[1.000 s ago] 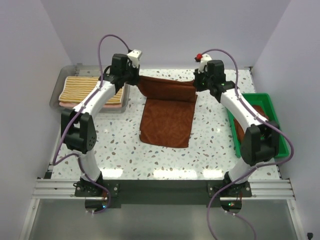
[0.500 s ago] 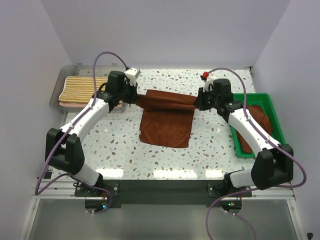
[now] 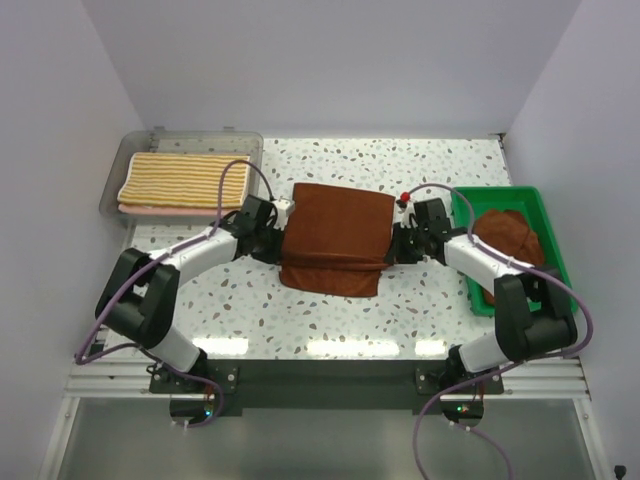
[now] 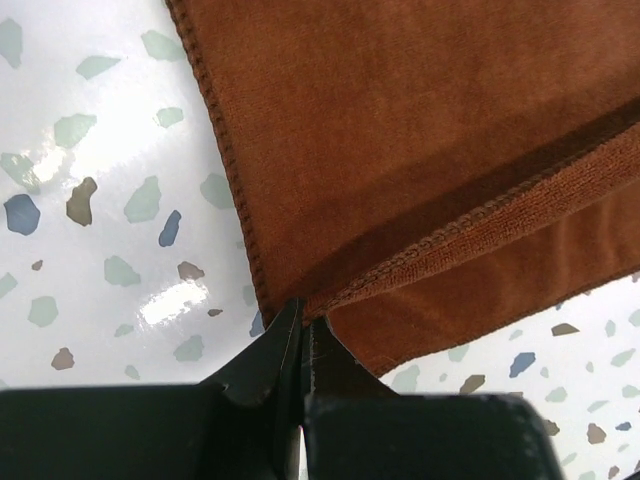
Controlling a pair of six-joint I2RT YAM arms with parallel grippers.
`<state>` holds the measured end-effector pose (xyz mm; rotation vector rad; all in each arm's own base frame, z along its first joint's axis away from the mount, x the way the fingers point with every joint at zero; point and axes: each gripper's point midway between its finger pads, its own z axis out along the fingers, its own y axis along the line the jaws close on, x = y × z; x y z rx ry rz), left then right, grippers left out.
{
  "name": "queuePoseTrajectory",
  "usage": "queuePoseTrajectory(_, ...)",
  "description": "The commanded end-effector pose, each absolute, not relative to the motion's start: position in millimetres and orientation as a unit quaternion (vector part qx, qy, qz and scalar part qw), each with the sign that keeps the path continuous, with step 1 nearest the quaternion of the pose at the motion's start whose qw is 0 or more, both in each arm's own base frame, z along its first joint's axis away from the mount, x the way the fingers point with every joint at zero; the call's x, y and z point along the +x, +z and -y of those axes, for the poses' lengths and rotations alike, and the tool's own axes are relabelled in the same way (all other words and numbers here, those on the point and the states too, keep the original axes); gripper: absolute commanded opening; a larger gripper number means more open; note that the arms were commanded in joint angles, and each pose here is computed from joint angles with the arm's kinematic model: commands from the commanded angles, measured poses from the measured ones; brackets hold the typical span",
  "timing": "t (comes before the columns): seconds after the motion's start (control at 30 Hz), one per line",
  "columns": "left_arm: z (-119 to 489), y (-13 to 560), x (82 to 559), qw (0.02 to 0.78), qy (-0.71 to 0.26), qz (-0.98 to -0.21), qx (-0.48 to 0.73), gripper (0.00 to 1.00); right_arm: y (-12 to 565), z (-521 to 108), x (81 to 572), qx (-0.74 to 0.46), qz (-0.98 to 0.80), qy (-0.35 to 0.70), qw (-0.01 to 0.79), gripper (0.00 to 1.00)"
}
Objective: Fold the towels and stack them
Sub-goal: Fold the towel
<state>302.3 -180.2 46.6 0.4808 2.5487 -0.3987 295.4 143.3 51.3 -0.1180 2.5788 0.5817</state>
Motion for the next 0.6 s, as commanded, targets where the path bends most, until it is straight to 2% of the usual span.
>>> queuePoseTrajectory(0.0,176,37,310,0.265,-0.128,-0.942,0.160,0.00,51,-149,304,-0.033,-0.939,0.228,0.256,0.01)
queuePoseTrajectory(0.17,176,35,309,0.259,-0.128,-0.944,0.161,0.00,48,-147,304,-0.034,-0.941,0.222,0.253,0.01)
queuePoseTrajectory(0.23,176,37,309,0.261,-0.128,-0.943,0.160,0.03,51,-146,306,-0.037,-0.941,0.219,0.255,0.03)
queuePoseTrajectory(0.3,177,41,309,0.264,-0.130,-0.942,0.160,0.11,51,-147,303,-0.039,-0.942,0.219,0.251,0.07)
queuePoseTrajectory(0.33,177,44,309,0.267,-0.132,-0.941,0.160,0.15,54,-148,303,-0.043,-0.941,0.224,0.251,0.13)
queuePoseTrajectory(0.37,178,46,309,0.267,-0.134,-0.941,0.158,0.24,55,-150,301,-0.047,-0.940,0.228,0.248,0.16)
queuePoseTrajectory(0.43,178,52,307,0.270,-0.138,-0.940,0.157,0.34,56,-150,296,-0.050,-0.941,0.233,0.241,0.26)
queuePoseTrajectory(0.47,179,54,306,0.271,-0.141,-0.939,0.155,0.44,60,-153,293,-0.054,-0.939,0.240,0.240,0.29)
queuePoseTrajectory(0.57,179,63,300,0.274,-0.151,-0.939,0.145,0.59,69,-155,285,-0.061,-0.938,0.244,0.238,0.38)
